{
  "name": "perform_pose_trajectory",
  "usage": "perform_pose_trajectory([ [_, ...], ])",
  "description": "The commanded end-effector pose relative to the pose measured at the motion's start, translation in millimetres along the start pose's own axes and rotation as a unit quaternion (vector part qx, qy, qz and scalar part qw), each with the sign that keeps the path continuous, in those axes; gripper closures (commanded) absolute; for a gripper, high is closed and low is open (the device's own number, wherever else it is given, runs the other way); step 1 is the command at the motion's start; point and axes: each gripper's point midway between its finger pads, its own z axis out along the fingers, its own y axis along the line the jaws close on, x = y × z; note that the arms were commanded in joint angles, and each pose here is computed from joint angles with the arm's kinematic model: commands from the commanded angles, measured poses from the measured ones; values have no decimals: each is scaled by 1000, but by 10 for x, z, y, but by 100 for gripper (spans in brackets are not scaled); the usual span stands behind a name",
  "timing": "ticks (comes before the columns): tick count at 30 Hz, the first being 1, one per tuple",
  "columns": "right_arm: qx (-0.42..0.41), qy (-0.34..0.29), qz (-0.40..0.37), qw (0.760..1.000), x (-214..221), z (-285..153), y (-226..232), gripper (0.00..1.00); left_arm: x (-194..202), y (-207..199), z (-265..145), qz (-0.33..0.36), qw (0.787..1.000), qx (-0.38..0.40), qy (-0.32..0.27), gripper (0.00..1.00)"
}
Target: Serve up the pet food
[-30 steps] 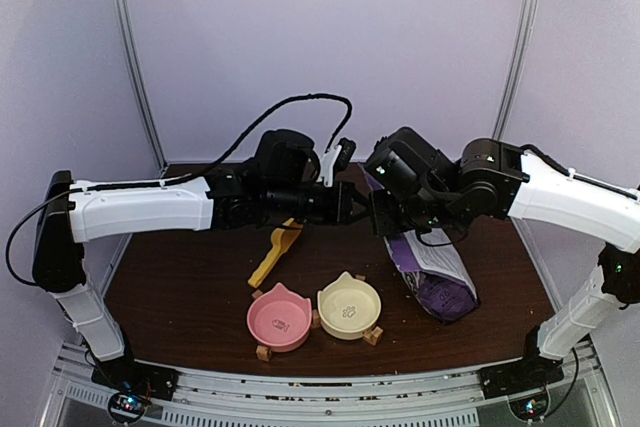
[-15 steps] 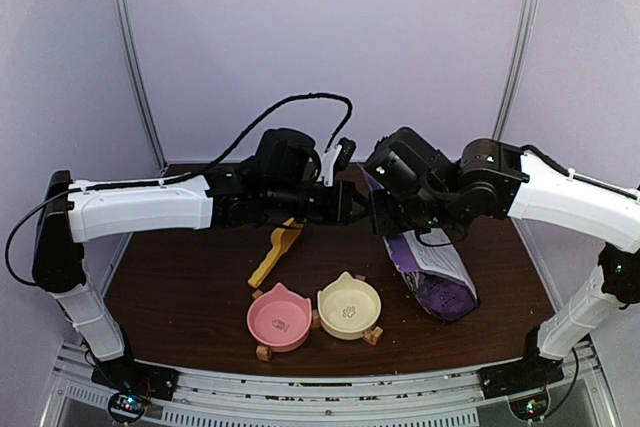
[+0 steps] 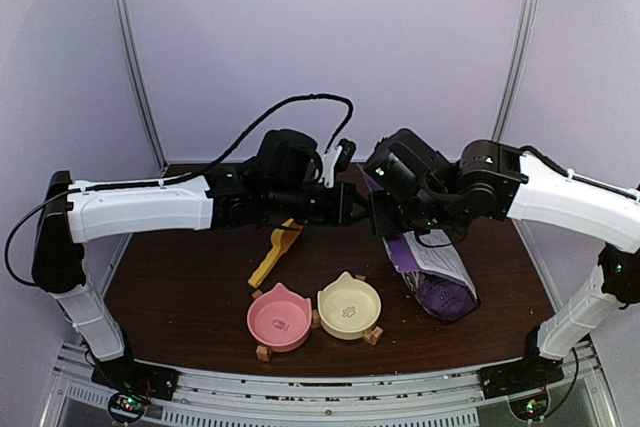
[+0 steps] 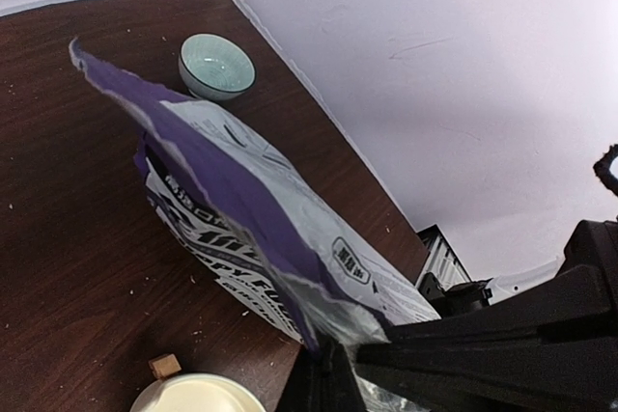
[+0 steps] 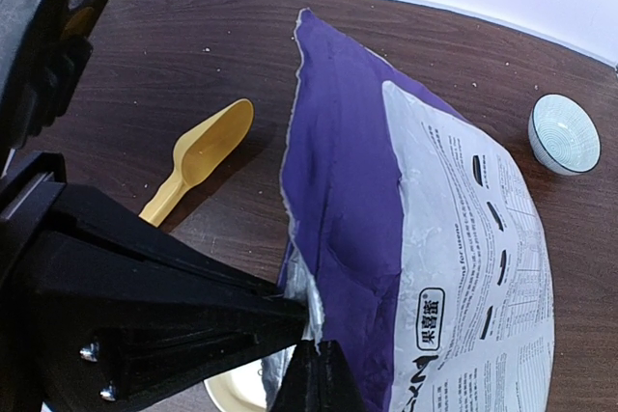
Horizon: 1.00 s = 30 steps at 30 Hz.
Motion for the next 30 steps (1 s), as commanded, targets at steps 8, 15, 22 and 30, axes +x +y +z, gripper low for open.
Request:
perform_pose_trajectory([
  [8, 85, -33, -12, 996, -75, -229, -550, 100, 136, 761, -72, -21, 991, -128, 15, 100],
  [15, 84, -39, -7, 996, -103, -271, -570, 100, 165, 829, -54, -25, 990, -135, 18, 100],
  [22, 87, -42, -8, 995, -118, -300, -600, 100, 216, 954, -40, -32, 988, -149, 22, 100],
  [30, 87, -48, -5, 995, -170, -346, -612, 100, 265, 1128, -42, -39, 985, -169, 25, 100],
])
